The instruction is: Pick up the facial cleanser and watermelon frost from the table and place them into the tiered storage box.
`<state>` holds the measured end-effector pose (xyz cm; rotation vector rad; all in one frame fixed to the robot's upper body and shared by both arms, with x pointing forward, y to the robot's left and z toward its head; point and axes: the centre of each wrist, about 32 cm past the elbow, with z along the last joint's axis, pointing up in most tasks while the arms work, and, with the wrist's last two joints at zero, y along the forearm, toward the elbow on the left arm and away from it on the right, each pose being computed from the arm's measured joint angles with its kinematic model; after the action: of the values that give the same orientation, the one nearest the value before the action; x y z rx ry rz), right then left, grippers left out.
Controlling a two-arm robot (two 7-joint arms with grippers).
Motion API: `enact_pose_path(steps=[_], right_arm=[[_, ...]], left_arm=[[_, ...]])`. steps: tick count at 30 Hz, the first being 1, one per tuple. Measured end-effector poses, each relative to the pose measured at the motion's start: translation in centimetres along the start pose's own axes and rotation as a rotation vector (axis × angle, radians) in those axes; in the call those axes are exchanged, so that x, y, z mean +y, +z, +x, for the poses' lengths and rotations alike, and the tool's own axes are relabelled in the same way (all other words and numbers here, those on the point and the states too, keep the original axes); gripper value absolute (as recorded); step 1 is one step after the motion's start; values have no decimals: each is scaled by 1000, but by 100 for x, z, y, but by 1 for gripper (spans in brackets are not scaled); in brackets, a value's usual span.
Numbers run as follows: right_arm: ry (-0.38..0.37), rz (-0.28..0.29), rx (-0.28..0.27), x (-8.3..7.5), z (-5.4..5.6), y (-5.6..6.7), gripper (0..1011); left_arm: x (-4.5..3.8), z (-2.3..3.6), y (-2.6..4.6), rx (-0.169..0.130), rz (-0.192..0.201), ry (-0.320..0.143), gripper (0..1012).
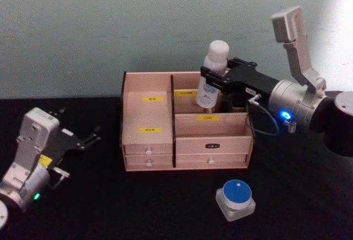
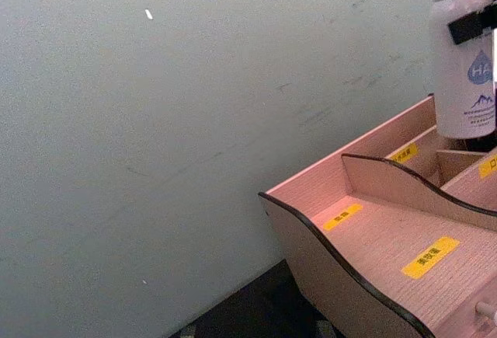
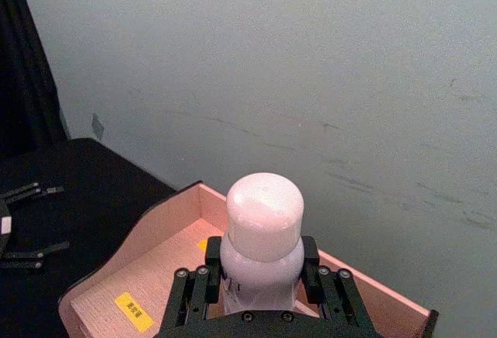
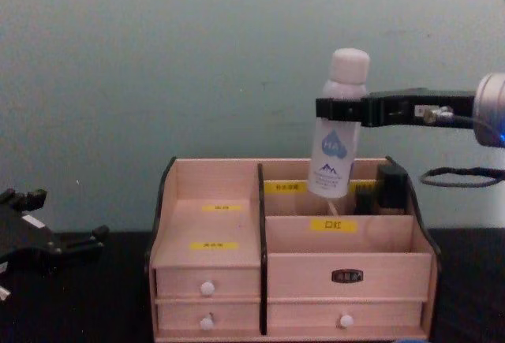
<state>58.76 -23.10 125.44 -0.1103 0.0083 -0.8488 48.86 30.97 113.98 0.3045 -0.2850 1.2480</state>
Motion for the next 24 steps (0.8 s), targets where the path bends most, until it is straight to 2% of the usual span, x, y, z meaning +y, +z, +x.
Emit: enact_pose_path(steps=[15, 24], right_arm=[[30, -24, -22, 200, -29, -60, 592], [31, -25, -32, 253, -25, -87, 591]], left_arm=[[0, 0, 0, 0, 0, 0, 1001], [0, 0, 0, 0, 0, 0, 1002]])
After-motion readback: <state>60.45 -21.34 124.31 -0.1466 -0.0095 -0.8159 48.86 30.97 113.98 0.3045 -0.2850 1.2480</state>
